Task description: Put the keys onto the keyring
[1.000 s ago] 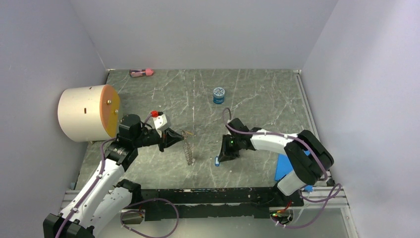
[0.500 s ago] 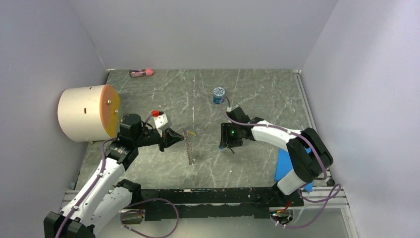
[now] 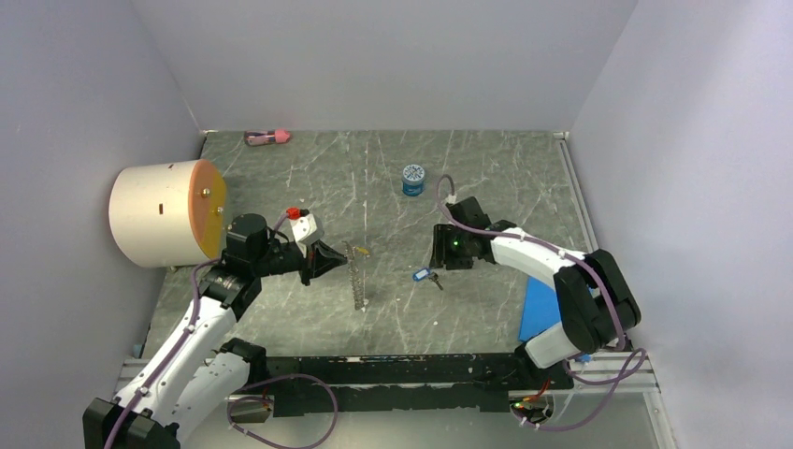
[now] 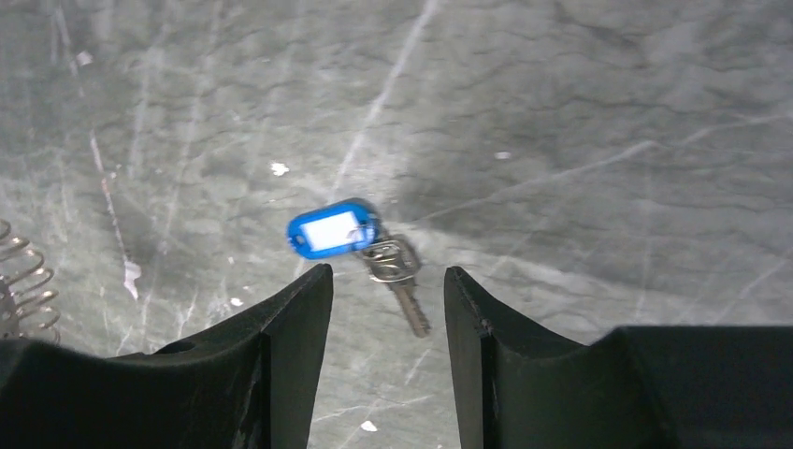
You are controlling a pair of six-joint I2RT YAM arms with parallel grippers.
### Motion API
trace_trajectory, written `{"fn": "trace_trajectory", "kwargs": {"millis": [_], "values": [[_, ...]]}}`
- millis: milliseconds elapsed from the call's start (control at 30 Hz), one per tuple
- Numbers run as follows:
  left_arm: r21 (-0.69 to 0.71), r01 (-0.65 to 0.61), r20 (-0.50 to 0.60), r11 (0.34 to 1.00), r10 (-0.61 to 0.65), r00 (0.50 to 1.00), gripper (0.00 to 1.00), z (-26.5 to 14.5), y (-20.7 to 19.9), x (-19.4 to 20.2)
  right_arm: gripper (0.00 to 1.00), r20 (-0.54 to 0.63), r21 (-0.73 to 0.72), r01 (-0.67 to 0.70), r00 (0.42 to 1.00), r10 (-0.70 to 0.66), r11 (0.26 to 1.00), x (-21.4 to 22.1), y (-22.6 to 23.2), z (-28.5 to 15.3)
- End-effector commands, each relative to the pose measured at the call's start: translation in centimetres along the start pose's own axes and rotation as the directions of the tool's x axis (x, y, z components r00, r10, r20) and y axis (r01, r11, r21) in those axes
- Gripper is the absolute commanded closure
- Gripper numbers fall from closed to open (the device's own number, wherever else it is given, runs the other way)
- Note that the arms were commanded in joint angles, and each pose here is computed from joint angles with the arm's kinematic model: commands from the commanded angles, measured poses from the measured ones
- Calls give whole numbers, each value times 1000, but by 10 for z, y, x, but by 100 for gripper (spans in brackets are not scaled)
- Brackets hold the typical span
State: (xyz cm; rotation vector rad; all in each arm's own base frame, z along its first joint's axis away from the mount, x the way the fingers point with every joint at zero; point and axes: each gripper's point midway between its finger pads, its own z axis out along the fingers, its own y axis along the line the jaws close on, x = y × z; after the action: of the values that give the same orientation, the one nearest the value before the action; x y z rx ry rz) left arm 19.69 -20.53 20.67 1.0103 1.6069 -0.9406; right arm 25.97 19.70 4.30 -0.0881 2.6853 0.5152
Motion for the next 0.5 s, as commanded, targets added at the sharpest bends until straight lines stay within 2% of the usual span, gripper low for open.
{"fn": "trace_trajectory", "kwargs": {"millis": [0, 300, 467], "values": [[5, -77, 58, 997, 77, 995, 97, -2, 1, -28, 48, -23, -62, -22, 1000, 20, 998, 5, -2, 7], [1, -82, 60, 997, 82, 995, 97, -3, 1, -29, 42, -168, -281, -97, 984, 51, 955, 54, 36, 4], [1, -78, 58, 997, 78, 995, 97, -3, 2, -28, 41, -185, -358, -67, 983, 0, 931, 67, 69, -9]]}}
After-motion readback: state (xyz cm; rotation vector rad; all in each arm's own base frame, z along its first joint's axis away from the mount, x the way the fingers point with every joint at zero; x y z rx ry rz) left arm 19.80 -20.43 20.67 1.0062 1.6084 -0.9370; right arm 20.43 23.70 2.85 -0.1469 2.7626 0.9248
